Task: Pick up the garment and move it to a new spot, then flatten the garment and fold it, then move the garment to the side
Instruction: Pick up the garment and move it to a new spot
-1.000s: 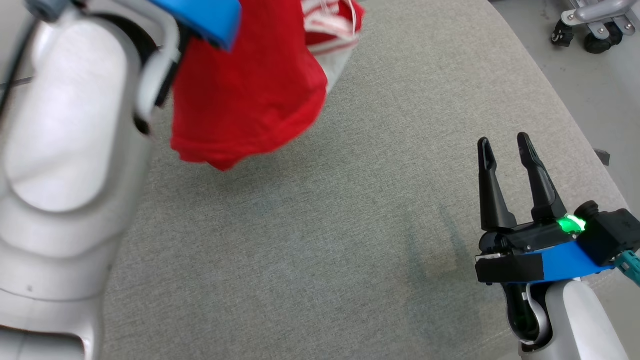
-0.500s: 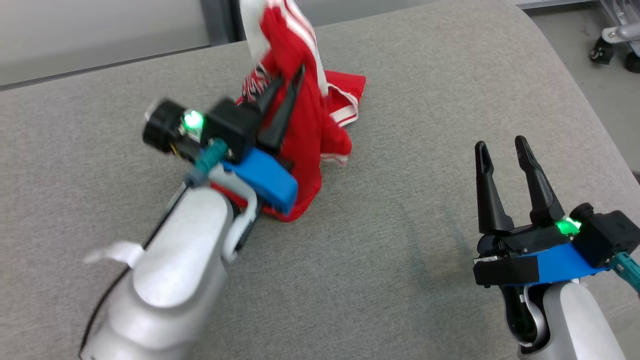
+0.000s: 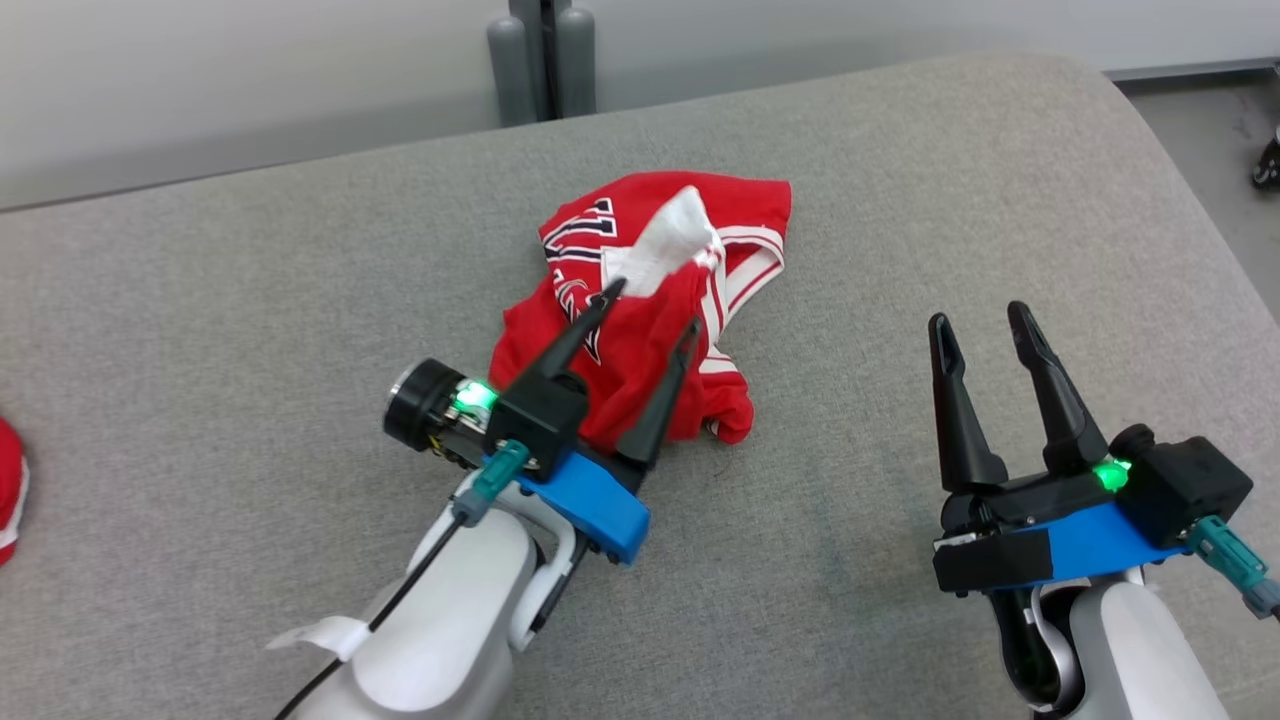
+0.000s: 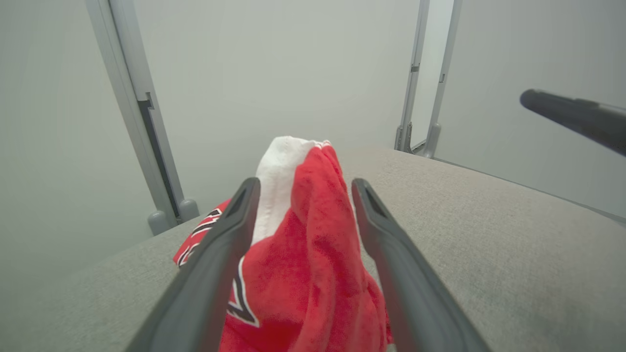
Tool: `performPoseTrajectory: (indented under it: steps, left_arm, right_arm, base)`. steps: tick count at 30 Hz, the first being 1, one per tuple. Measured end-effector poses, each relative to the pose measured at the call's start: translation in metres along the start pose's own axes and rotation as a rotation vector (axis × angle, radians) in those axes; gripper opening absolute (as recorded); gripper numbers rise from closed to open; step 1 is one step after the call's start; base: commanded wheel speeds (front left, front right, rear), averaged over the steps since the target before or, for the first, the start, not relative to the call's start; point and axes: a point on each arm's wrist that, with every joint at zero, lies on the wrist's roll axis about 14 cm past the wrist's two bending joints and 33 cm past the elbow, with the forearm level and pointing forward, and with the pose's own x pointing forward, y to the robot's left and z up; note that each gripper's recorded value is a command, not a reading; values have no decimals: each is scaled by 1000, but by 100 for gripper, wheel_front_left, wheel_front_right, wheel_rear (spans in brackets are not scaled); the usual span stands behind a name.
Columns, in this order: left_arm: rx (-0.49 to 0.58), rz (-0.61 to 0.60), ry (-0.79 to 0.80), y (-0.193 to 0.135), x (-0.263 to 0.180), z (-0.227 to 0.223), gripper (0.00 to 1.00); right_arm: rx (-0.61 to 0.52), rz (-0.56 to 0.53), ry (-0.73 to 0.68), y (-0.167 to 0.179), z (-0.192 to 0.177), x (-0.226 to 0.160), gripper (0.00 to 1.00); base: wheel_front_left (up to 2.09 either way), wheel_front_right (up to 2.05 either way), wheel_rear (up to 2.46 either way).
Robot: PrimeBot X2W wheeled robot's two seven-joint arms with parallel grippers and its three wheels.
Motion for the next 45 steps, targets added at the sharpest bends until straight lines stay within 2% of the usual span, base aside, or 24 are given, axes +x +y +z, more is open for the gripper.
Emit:
performPoseTrajectory:
  steps: [4,12,17,22,26,33,45]
  left_arm:
    - [29,106,-75,25,-12,25,100]
    - [74,381,-156,93,-66,55,100]
    - [99,536,-181,125,-109,63,100]
    - [118,650,-170,143,-150,61,100]
    - [144,718,-142,150,-179,55,100]
    - [119,797,-107,149,-218,42,100]
    - [83,829,-95,139,-238,32,100]
  right_arm:
    - [7,20,-3,8,2,-3,100]
    - [18,63,-1,24,1,-4,100]
    - [23,91,5,34,-3,-1,100]
    - [25,113,6,42,-4,3,100]
    - [29,124,5,46,-4,4,100]
    - [26,132,13,50,-6,0,100]
    - [5,114,65,43,-20,-12,100]
  base:
    - [0,0,0]
    - [0,0,0]
    - [0,0,0]
    - [0,0,0]
    - [0,0,0]
    - [0,0,0]
    - [0,0,0]
